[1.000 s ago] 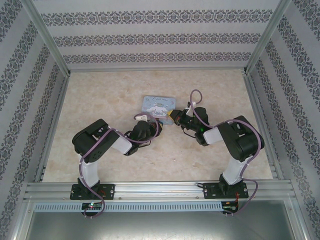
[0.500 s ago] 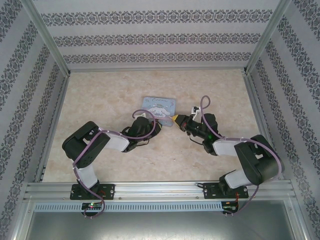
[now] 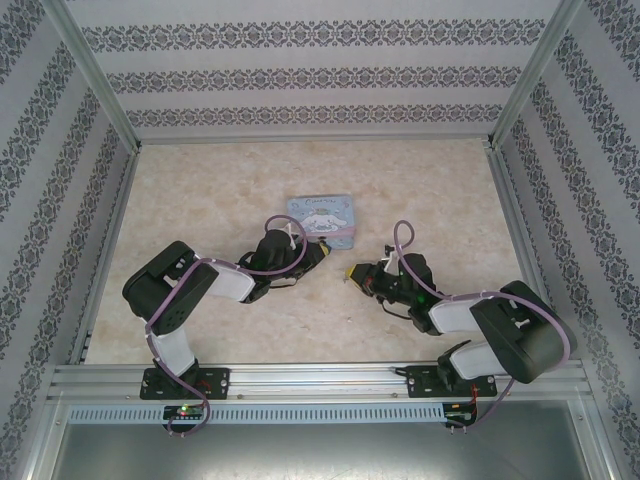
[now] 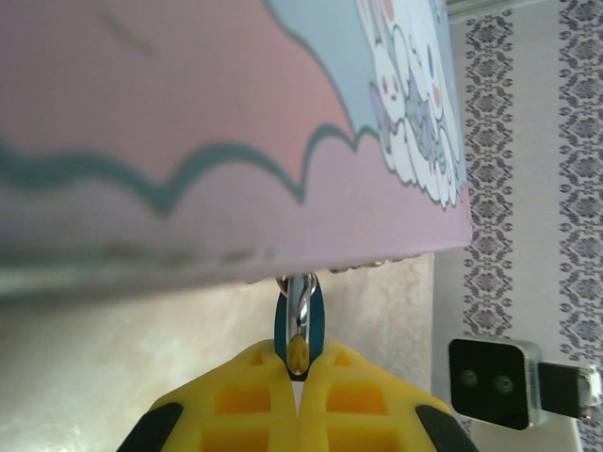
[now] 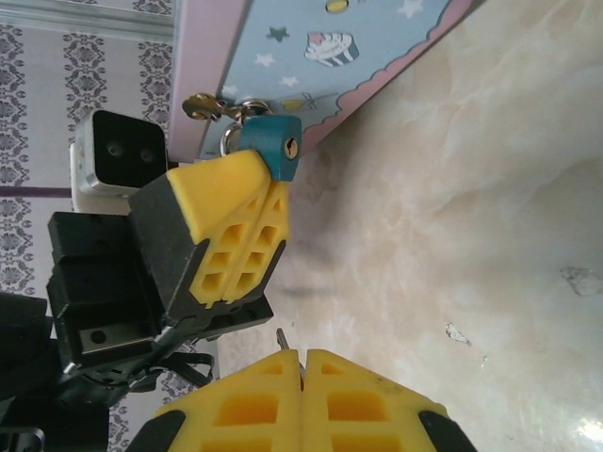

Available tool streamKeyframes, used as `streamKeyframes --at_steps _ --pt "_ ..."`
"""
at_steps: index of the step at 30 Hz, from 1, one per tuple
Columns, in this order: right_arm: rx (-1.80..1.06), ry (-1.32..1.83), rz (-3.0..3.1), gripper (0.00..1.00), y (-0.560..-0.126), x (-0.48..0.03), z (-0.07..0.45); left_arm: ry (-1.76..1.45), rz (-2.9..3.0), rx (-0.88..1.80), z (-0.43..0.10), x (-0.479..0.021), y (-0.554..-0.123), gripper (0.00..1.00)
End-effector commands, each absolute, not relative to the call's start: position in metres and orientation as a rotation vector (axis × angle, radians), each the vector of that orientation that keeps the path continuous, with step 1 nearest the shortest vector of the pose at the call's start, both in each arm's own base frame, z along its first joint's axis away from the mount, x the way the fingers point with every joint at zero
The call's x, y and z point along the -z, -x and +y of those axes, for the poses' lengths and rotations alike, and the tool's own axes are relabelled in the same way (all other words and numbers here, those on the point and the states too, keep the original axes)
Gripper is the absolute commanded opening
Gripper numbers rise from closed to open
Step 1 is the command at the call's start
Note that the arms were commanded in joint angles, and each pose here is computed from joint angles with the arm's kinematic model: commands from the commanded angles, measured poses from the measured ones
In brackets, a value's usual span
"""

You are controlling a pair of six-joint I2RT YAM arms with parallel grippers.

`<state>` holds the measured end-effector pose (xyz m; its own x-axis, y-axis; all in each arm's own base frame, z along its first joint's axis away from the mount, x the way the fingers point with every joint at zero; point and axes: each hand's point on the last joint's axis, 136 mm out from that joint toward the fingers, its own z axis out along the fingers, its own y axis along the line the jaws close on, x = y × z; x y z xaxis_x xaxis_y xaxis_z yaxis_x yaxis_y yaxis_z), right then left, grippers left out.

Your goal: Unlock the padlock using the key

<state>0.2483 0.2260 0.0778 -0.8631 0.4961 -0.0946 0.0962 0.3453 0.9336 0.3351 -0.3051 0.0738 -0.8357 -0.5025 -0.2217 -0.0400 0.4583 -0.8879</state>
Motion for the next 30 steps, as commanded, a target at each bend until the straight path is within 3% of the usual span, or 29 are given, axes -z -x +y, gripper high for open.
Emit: streamKeyframes --at_steps 1,30 --pt "-1.522 -0.534 2.193 0.0 -0.259 -0.088 0.23 0.413 2.152 1.488 -0.311 -0.108 -0.337 0.0" --pt "-1.514 -0.657 2.152 0.0 -0.294 -0.076 0.239 0.467 2.116 1.583 -0.309 -0.109 -0.332 0.0"
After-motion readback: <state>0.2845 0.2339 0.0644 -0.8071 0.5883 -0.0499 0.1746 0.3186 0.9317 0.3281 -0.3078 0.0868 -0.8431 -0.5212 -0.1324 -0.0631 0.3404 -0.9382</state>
